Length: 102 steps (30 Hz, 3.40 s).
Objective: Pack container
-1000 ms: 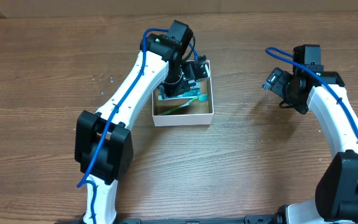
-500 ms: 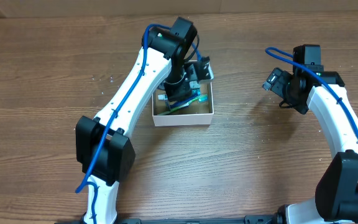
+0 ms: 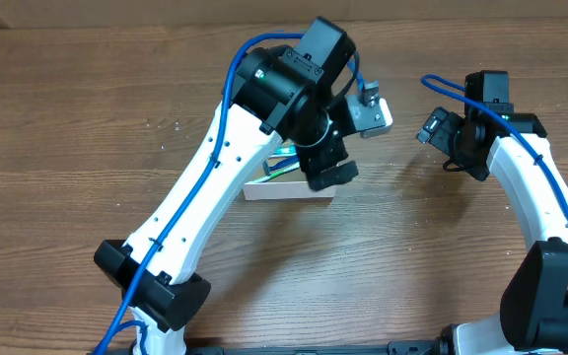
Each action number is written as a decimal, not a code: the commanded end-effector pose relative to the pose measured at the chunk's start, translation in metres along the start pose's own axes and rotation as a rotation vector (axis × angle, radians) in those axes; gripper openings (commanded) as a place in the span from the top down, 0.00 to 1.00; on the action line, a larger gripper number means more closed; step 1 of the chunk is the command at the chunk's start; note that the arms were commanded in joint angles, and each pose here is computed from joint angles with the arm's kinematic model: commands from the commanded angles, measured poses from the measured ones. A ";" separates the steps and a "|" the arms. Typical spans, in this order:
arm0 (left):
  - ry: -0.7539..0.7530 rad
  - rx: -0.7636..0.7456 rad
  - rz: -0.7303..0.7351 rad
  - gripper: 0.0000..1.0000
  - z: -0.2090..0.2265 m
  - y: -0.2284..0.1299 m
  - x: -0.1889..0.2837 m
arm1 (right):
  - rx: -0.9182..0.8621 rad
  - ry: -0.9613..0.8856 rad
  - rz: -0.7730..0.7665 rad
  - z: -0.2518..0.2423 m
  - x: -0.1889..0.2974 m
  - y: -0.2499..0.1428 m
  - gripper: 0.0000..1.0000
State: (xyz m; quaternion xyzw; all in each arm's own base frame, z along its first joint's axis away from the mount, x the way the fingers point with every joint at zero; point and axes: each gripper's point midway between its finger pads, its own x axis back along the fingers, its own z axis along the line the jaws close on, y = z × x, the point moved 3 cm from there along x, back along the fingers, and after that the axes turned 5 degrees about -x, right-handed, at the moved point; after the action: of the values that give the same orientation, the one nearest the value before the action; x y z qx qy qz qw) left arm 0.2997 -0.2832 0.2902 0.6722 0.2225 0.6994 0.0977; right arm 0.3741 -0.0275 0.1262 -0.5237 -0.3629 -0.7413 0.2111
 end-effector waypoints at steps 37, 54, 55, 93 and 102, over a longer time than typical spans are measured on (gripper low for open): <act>0.963 0.794 -0.964 0.00 -0.007 -0.256 0.077 | -0.002 0.004 -0.021 0.004 0.003 0.007 0.00; 1.158 1.242 -0.962 0.00 -0.024 -0.353 0.001 | -0.002 0.004 -0.022 0.004 0.003 0.007 0.00; 1.190 1.166 -0.922 0.00 -0.024 -0.351 0.004 | -0.002 0.004 -0.021 0.004 0.003 0.007 0.00; 1.331 0.905 -0.829 0.00 -0.027 -0.347 0.025 | 0.002 0.449 -0.552 -0.008 0.257 -0.011 0.00; 1.331 0.905 -0.829 0.00 -0.027 -0.347 0.025 | -0.023 0.770 -0.920 -0.043 0.318 -0.050 0.00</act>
State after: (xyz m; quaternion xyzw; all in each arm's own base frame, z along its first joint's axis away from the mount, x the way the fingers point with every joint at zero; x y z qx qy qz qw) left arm 0.2145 0.0290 0.1584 -0.0291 0.7169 0.6915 -0.0842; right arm 0.1947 -0.0079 0.4255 -0.0358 -0.4430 -0.8957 -0.0135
